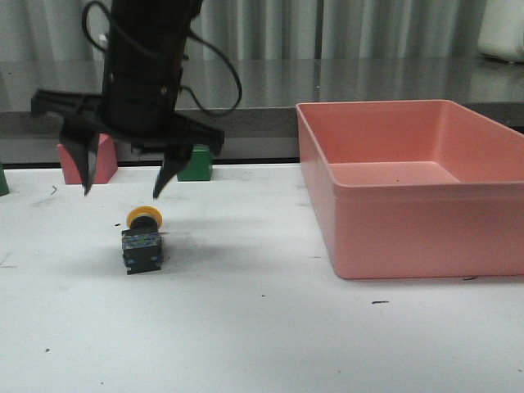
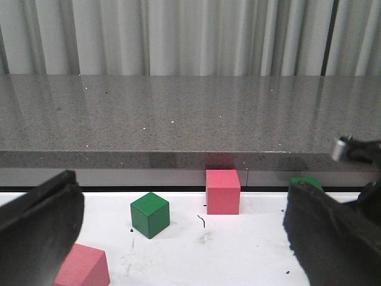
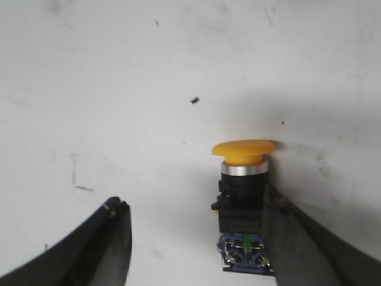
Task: Place and stand button with both arms
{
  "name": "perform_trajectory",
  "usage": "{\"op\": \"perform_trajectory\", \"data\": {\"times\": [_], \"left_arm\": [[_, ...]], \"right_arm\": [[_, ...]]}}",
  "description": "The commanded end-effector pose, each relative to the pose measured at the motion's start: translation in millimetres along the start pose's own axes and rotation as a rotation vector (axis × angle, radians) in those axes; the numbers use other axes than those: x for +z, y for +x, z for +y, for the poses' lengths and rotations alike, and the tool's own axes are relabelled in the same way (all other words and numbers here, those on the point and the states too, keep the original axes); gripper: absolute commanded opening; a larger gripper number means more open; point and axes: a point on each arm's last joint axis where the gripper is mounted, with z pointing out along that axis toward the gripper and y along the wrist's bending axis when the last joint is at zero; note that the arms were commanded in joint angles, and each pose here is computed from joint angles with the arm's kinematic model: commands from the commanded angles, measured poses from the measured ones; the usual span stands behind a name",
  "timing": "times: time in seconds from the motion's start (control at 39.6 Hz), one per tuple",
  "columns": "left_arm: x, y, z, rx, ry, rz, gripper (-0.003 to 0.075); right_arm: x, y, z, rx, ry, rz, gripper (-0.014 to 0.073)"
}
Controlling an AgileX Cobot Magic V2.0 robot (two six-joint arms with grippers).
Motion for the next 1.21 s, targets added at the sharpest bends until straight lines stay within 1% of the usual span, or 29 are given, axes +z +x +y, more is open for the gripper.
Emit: {"op": "perform_trajectory", "data": {"times": [0.0,0.05,0.15,0.2,0.25,0.28,0.35,0.5,0.58,0.63,0.68,0.78,0.86,0.93,1.08,1.19], "left_arm": [[0,-18,0,-0.015,0.002,-0.100,0.0652],[0,-18,0,-0.015,0.002,-0.100,0.0652],[0,-18,0,-0.015,0.002,-0.100,0.0652],[0,-18,0,-0.015,0.002,-0.100,0.0652],[0,-18,0,-0.015,0.002,-0.100,0.0652],[0,-18,0,-0.015,0.002,-0.100,0.0652],[0,-18,0,-0.015,0.002,-0.100,0.0652],[0,-18,0,-0.015,0.002,-0.100,0.0652],[0,-18,0,-0.015,0.002,-0.100,0.0652],[0,-18,0,-0.015,0.002,-0.100,0.0652],[0,-18,0,-0.015,0.002,-0.100,0.0652],[0,-18,0,-0.015,0.002,-0.100,0.0652],[0,-18,0,-0.015,0.002,-0.100,0.0652],[0,-18,0,-0.015,0.002,-0.100,0.0652],[0,-18,0,-0.015,0.002,-0.100,0.0652],[0,-18,0,-0.015,0.002,-0.100,0.0652]], "right_arm": [[-78,-24,17,-0.062,-0.105,-0.172,0.0365],[-90,-26,19,-0.083,-0.119,-0.191,0.0289],[-113,-28,21,-0.120,-0.138,-0.222,0.0085],[-123,-28,21,-0.126,-0.144,-0.232,-0.0004],[-136,-30,19,-0.143,-0.144,-0.244,-0.0074],[-142,-33,15,-0.157,-0.138,-0.250,-0.0059],[-159,-39,3,-0.208,-0.114,-0.255,-0.0064],[-186,-52,-32,-0.287,-0.057,-0.212,-0.0064],[-203,-61,-61,-0.298,0.000,-0.212,-0.0064],[-215,-65,-85,-0.287,0.042,-0.190,-0.0064],[-225,-65,-108,-0.270,0.078,-0.159,-0.0064],[-246,-61,-156,-0.208,0.152,-0.152,-0.0064],[-256,-52,-184,-0.168,0.194,-0.157,-0.0064],[-265,-36,-205,-0.129,0.220,-0.175,-0.0064],[-262,12,-236,-0.076,0.251,-0.195,-0.0064],[-255,48,-246,-0.087,0.255,-0.229,-0.0064]]}}
